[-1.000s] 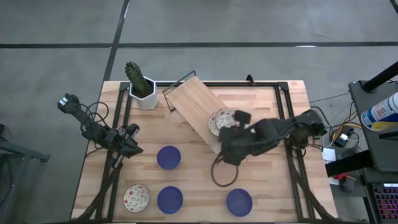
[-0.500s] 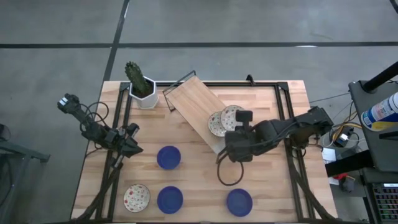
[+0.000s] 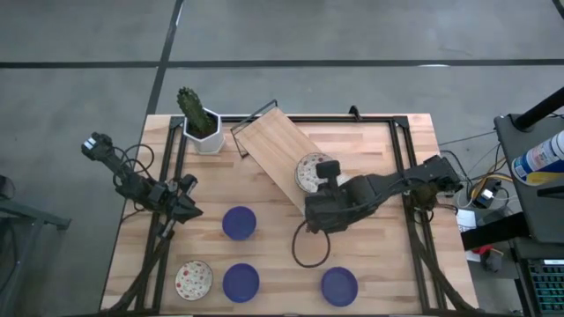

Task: Pick & Place Mini bowls
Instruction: Stack the top white patterned bowl on the other white patterned bowl on the shelf

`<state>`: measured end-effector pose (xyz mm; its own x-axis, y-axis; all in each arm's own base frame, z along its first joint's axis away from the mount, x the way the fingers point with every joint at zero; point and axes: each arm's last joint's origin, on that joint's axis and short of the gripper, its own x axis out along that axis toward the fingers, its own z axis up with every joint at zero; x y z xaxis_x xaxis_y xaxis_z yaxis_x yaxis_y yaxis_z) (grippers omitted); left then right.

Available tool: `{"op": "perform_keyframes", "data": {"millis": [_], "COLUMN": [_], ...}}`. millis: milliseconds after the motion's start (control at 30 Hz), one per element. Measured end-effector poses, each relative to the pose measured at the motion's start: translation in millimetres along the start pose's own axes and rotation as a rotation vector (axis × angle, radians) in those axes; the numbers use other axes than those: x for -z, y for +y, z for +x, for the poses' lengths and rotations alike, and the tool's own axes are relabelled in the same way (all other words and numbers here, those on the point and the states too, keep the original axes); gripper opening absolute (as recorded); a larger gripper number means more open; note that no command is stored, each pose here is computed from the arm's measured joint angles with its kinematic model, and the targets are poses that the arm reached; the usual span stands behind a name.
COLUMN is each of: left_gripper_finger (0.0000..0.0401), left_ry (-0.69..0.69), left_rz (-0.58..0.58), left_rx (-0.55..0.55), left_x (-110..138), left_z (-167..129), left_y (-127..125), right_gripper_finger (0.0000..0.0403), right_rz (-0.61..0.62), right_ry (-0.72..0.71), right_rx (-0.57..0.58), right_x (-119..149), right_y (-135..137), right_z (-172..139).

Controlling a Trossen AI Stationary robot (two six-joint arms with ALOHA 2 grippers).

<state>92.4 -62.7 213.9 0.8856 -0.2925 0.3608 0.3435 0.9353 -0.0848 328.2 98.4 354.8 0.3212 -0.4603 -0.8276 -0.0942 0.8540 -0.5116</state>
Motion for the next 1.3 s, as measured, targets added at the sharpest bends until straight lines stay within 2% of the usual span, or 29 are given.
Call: {"op": "perform_keyframes", "data": {"millis": [233, 1300], "left_gripper_finger": [0.0000, 0.0000], "left_ry": [0.000, 0.000], "left_rz": [-0.016, -0.019], "left_rx": [0.000, 0.000], "left_x": [0.0, 0.0], "left_z": [0.0, 0.0], "left_y": [0.0, 0.0], "right_gripper_finger": [0.0011, 0.0020], "right_rz": [0.024, 0.091], "right_ry": [0.031, 0.052], "right_rx": [-0.024, -0.066], "right_x": [-5.9, -6.0], "right_y": [-4.2, -4.7], "right_z": [12.4, 27.6]}}
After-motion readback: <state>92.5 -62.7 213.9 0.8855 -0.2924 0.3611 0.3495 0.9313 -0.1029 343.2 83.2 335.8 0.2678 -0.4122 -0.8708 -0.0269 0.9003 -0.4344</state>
